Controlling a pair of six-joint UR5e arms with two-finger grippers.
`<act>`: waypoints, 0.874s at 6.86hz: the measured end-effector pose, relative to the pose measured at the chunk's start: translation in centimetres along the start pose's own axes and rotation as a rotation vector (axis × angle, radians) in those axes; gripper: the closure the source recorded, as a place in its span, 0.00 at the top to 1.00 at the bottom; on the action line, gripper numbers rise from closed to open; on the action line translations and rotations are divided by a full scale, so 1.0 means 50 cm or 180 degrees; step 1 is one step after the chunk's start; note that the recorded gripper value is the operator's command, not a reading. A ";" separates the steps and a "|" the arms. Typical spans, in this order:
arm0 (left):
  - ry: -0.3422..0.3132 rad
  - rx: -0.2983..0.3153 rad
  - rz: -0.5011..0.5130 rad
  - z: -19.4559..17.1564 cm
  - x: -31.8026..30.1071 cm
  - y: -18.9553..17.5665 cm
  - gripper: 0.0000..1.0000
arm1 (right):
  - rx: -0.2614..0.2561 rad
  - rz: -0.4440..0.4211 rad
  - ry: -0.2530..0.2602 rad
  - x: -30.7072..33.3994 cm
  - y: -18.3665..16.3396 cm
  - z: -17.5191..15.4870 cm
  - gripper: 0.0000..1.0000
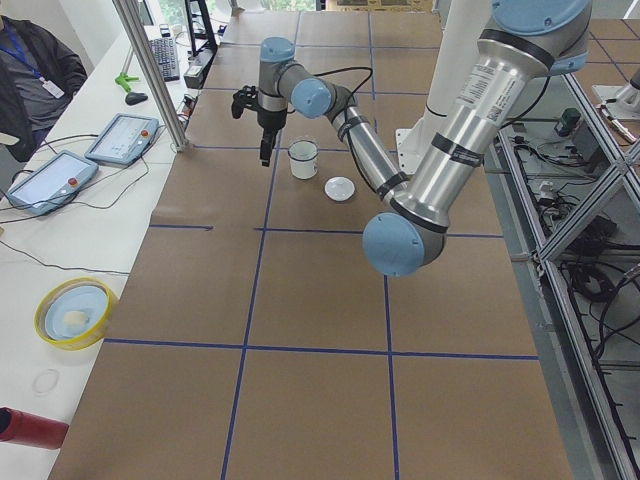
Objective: Place funnel on cup
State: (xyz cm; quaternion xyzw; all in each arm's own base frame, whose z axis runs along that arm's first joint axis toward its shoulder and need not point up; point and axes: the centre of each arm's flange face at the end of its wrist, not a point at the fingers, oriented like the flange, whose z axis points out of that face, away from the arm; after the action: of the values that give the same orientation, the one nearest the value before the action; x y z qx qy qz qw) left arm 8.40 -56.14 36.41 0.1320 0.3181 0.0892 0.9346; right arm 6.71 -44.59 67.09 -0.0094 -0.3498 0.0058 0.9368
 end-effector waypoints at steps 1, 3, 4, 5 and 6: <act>-0.0085 -0.0079 0.0253 0.019 -0.199 0.060 1.00 | 0.0000 0.0000 0.0000 0.000 0.000 0.000 1.00; 0.0020 -0.0180 0.0296 0.101 -0.478 0.241 1.00 | 0.0000 0.0000 0.0000 0.000 0.000 0.000 1.00; 0.0090 -0.0286 0.0151 0.147 -0.541 0.324 1.00 | 0.0000 0.0000 0.0000 0.000 0.000 0.000 1.00; 0.0127 -0.0377 -0.0004 0.174 -0.583 0.377 1.00 | 0.0000 0.0000 0.0000 0.000 0.000 0.000 1.00; 0.0171 -0.0409 -0.0141 0.180 -0.610 0.408 1.00 | 0.0000 0.0000 0.0000 0.000 0.000 0.000 1.00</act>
State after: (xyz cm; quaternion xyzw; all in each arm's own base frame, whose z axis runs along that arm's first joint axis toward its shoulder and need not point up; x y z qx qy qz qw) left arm -11.54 -46.13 66.88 0.0622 0.3395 0.0923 0.9340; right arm 6.72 -44.59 67.08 -0.0094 -0.3498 0.0058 0.9368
